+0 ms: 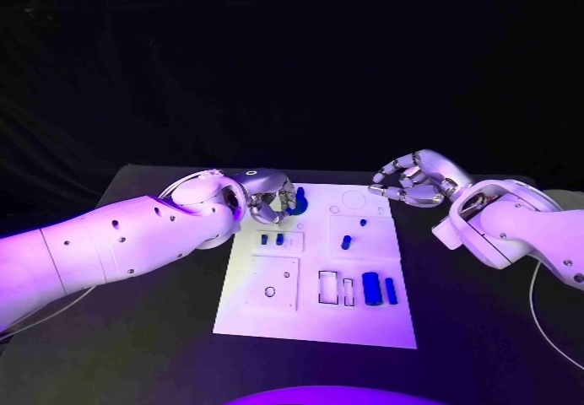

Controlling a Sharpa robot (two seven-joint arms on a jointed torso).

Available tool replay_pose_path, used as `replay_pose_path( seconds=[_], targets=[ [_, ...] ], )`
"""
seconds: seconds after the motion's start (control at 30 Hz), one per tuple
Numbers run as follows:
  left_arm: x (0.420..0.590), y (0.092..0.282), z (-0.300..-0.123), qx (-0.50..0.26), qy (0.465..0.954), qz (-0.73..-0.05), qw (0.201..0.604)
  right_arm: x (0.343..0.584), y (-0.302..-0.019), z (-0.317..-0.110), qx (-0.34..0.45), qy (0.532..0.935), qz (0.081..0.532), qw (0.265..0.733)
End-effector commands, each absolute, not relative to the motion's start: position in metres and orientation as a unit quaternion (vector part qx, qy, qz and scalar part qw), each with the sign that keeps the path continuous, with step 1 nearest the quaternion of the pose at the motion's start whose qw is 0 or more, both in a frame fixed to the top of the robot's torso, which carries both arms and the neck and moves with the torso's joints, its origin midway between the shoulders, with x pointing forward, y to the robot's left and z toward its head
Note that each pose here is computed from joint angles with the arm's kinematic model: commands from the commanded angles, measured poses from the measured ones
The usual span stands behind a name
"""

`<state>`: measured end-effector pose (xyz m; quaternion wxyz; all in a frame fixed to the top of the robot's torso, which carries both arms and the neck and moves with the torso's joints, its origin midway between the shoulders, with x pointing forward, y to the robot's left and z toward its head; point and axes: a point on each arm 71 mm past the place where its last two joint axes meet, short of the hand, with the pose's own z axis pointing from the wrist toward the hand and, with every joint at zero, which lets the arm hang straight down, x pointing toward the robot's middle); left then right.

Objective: Assemble the parts on the task board

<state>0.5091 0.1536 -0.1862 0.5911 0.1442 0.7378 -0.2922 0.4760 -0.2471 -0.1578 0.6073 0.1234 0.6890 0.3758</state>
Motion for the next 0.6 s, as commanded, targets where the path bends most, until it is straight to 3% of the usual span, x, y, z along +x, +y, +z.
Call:
replay_pose_path(
  seconds=[0.03,0.3,0.6],
  targets=[
    [0.509,0.160,-0.187,0.131,0.751,-0.288,0.580,0.475,-0.247,-0.158,0.120,0.688,0.378,0.608],
    [0.511,0.178,-0.190,0.121,0.764,-0.270,0.573,0.476,-0.247,-0.158,0.120,0.688,0.377,0.608],
    [0.512,0.178,-0.195,0.120,0.771,-0.268,0.565,0.476,-0.247,-0.158,0.120,0.688,0.377,0.608]
  ],
)
